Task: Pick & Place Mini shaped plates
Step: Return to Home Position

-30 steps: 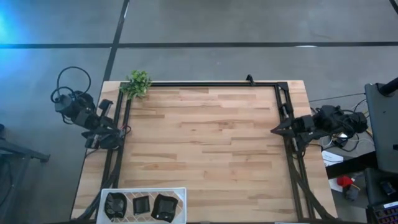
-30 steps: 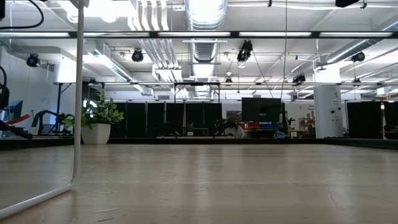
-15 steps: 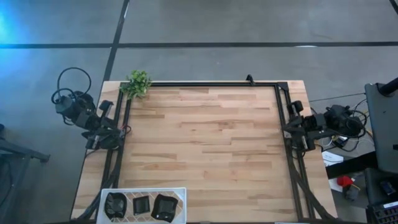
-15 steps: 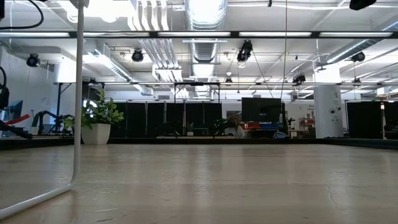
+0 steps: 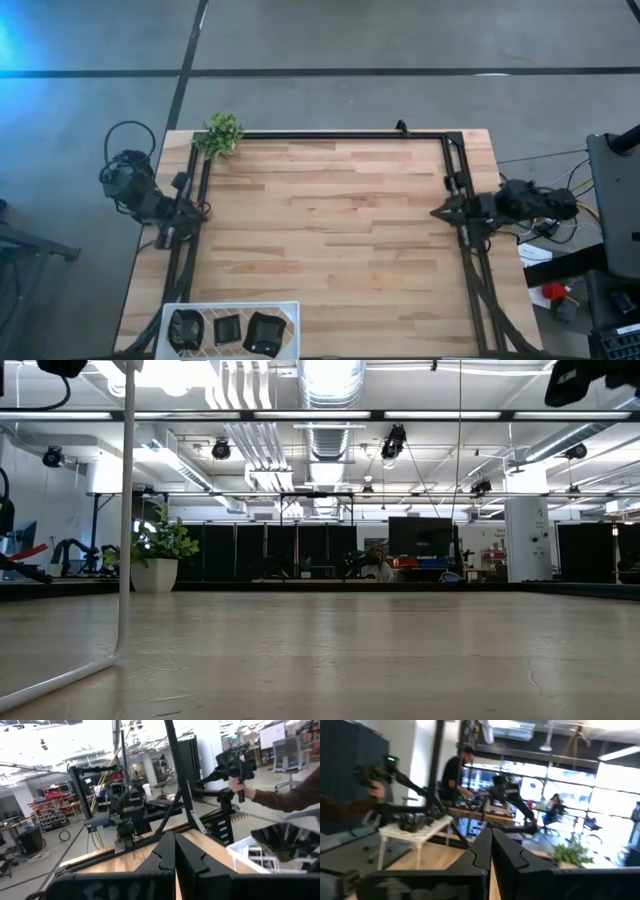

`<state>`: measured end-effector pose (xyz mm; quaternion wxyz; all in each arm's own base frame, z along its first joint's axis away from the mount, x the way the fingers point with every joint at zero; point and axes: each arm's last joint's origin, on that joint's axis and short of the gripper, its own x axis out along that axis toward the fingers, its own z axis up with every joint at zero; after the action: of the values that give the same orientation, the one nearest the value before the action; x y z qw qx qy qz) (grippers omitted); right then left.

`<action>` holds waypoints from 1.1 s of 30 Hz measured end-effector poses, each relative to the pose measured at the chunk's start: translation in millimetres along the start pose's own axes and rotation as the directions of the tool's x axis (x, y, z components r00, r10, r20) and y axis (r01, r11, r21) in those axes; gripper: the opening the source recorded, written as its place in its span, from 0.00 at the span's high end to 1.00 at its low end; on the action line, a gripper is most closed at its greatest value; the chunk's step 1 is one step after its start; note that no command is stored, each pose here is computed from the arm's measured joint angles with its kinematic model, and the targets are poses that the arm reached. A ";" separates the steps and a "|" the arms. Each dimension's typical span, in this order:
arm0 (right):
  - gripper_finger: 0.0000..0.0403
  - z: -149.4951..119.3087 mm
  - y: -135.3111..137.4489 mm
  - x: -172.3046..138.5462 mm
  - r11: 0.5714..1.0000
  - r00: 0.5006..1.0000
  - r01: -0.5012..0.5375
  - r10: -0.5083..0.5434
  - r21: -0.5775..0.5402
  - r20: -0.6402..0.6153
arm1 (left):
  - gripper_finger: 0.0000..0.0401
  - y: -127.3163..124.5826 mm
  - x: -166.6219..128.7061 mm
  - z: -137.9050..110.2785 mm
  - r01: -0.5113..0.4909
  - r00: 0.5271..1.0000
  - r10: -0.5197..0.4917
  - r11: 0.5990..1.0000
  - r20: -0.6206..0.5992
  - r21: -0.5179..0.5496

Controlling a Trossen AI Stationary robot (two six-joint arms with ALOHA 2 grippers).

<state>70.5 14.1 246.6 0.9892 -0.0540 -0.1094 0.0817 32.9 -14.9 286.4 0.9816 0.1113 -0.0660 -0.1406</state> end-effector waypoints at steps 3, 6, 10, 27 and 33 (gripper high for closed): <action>0.98 -19.9 2.1 5.1 1.000 1.000 0.025 -0.025 -0.001 -0.009 | 1.00 -7.5 6.7 -10.3 -0.012 1.000 0.012 1.000 -0.006 0.004; 0.98 -35.6 4.3 8.5 1.000 0.999 0.029 -0.029 0.002 0.024 | 1.00 -14.0 13.2 -19.3 -0.044 0.999 0.044 0.999 0.006 -0.011; 0.98 -56.9 6.6 10.3 0.999 0.998 0.053 -0.053 -0.001 0.017 | 1.00 -22.8 20.7 -34.2 -0.085 0.996 0.085 0.996 0.005 -0.015; 0.98 -71.1 7.6 11.2 0.997 0.994 0.075 -0.072 0.037 -0.084 | 1.00 -49.1 37.5 -94.6 -0.230 0.973 0.231 0.972 0.018 -0.043; 0.98 -74.7 8.0 10.8 0.995 0.990 0.075 -0.067 0.066 -0.122 | 1.00 -47.1 37.8 -95.1 -0.269 0.963 0.270 0.962 0.009 -0.045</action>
<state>96.5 17.2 175.4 0.9975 -0.0200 -0.0487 0.0468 71.9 -51.0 187.1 0.9932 0.0789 -0.0849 -0.0079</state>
